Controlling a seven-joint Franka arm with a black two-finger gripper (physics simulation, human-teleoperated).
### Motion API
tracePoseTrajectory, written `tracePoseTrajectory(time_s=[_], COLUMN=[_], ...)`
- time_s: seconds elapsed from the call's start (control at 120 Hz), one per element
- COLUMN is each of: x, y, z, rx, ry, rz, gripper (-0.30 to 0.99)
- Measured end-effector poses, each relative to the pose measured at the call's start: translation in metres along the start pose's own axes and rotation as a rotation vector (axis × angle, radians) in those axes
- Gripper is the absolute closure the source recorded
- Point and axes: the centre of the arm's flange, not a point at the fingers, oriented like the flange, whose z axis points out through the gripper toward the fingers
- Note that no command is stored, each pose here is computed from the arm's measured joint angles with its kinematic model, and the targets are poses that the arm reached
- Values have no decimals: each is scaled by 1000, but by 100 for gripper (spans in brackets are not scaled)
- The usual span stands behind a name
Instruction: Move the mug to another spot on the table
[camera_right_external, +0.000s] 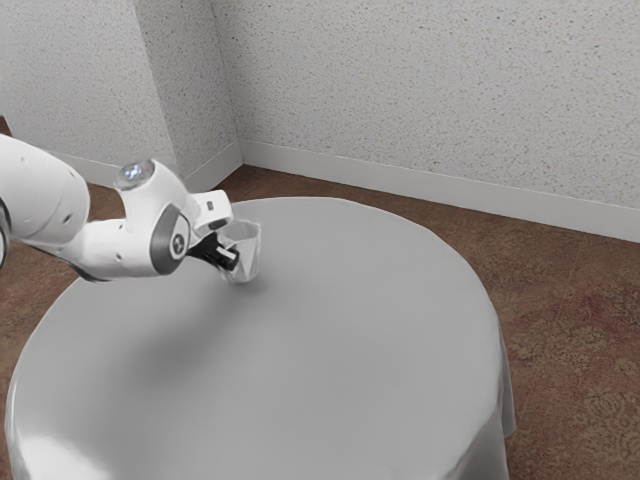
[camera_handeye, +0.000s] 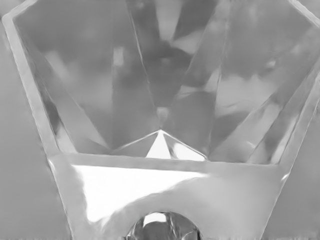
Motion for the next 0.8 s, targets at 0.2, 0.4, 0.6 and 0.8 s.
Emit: tracePoseTrajectory(time_s=[0.2, 0.4, 0.6, 0.8], x=[-28, -58, -84, -102], y=[18, 43, 57, 67], z=[-27, -47, -60, -54], rx=[-4, -20, -28, -32], ry=[44, 67, 71, 60], rz=[38, 85, 106, 119], gripper=[67, 65, 63, 63])
